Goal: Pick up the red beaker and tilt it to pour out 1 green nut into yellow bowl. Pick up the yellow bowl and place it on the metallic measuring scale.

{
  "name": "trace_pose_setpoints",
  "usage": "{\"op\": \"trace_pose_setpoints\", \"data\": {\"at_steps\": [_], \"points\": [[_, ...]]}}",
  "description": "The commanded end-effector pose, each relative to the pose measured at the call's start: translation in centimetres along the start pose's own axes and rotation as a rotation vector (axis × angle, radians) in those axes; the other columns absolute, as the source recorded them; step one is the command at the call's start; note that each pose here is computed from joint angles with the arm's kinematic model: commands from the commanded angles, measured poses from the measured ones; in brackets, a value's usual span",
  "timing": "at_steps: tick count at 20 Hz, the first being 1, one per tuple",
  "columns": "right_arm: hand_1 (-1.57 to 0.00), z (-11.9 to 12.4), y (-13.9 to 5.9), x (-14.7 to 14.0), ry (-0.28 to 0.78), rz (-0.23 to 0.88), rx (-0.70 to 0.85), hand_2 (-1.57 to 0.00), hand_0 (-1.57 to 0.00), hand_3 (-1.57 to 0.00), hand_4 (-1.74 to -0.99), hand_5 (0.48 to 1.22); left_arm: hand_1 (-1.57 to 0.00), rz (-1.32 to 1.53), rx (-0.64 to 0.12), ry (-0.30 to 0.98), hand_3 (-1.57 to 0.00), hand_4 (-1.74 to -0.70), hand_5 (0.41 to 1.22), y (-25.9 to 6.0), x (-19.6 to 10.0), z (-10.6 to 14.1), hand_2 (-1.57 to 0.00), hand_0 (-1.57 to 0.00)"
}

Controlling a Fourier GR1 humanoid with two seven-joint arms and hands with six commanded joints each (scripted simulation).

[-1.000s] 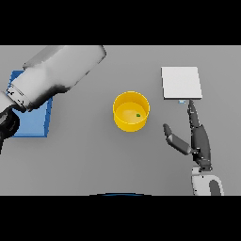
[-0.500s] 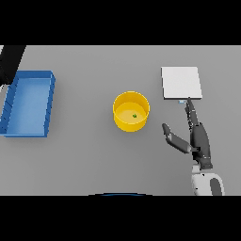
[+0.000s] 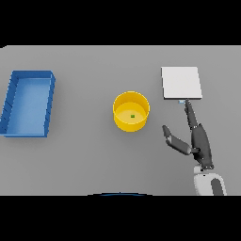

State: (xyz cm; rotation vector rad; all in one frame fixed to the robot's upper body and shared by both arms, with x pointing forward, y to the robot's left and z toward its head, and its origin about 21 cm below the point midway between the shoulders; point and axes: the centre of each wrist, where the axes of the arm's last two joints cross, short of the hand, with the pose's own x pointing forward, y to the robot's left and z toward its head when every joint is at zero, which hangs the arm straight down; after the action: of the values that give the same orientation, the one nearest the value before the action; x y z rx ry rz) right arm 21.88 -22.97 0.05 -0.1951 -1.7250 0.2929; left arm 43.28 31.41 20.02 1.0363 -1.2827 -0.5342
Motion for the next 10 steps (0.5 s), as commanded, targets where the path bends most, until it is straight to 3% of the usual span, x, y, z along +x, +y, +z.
{"op": "trace_pose_setpoints", "data": {"at_steps": [1,6,10], "points": [[0.0,-0.4,-0.1,0.2,0.012,0.003,-0.003,0.0,0.0,0.0,-1.212,0.641,-1.57,0.018,0.011,0.037,-1.46,-1.74,1.221,-0.5,-0.9,0.8,-1.57,-1.57],[0.0,0.0,0.0,-0.3,0.023,0.01,0.003,0.0,0.0,0.0,-1.215,0.664,-1.57,0.092,0.007,0.145,-1.45,-1.74,1.221,-3.3,-5.0,5.1,-1.57,-1.57],[0.0,0.0,-0.2,-0.4,0.023,0.015,-0.001,0.0,0.0,0.0,-1.216,0.664,-1.57,0.131,-0.013,0.226,-1.49,-1.74,1.221,-5.4,-6.8,6.8,-1.57,-1.57]]}}
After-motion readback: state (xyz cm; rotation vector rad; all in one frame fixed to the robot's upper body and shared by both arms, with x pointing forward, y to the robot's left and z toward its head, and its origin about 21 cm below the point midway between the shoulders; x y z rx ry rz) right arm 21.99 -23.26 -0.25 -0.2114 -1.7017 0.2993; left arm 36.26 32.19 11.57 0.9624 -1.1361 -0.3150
